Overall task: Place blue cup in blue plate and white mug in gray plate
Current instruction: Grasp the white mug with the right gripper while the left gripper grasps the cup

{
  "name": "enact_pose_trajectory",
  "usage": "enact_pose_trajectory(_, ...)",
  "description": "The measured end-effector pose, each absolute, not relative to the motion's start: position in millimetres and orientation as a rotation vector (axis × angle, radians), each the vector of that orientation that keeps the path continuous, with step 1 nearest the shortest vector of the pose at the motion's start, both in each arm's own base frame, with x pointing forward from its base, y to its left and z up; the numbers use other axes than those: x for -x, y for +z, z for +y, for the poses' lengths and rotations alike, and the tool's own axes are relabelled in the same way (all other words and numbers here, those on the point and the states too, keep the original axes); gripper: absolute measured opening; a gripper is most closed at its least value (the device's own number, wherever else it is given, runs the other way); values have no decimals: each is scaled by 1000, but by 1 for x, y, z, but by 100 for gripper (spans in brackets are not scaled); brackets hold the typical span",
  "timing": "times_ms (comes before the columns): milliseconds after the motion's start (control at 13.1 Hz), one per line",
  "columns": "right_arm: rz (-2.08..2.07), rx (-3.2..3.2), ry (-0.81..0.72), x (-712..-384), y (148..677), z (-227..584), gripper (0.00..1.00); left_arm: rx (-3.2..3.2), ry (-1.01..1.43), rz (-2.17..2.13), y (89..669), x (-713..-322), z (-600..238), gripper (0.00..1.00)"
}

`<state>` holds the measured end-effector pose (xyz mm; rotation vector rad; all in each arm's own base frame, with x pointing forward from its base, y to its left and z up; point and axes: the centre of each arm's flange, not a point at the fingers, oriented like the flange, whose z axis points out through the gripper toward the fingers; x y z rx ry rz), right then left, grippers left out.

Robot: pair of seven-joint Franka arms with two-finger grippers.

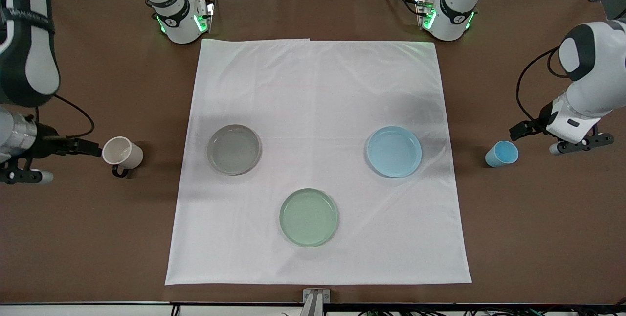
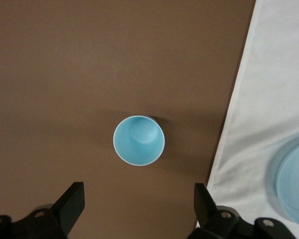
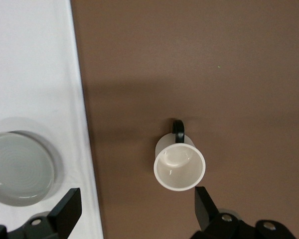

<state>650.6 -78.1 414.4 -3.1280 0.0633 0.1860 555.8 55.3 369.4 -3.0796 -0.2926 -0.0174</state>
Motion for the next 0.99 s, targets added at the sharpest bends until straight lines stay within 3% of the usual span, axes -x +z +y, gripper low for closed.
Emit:
enact_pose_trajectory(305, -59, 3147, 88, -666, 310, -109, 100, 3089, -8, -352, 310, -562, 80, 85)
enact_pose_trajectory(762, -98, 3148, 95, -636, 237, -125, 100, 3099, 22, -410, 251, -563, 101, 70)
enact_pose_trajectory(990, -99, 3149, 95, -624, 219, -123, 96, 3100, 43, -419, 241, -561, 104, 40)
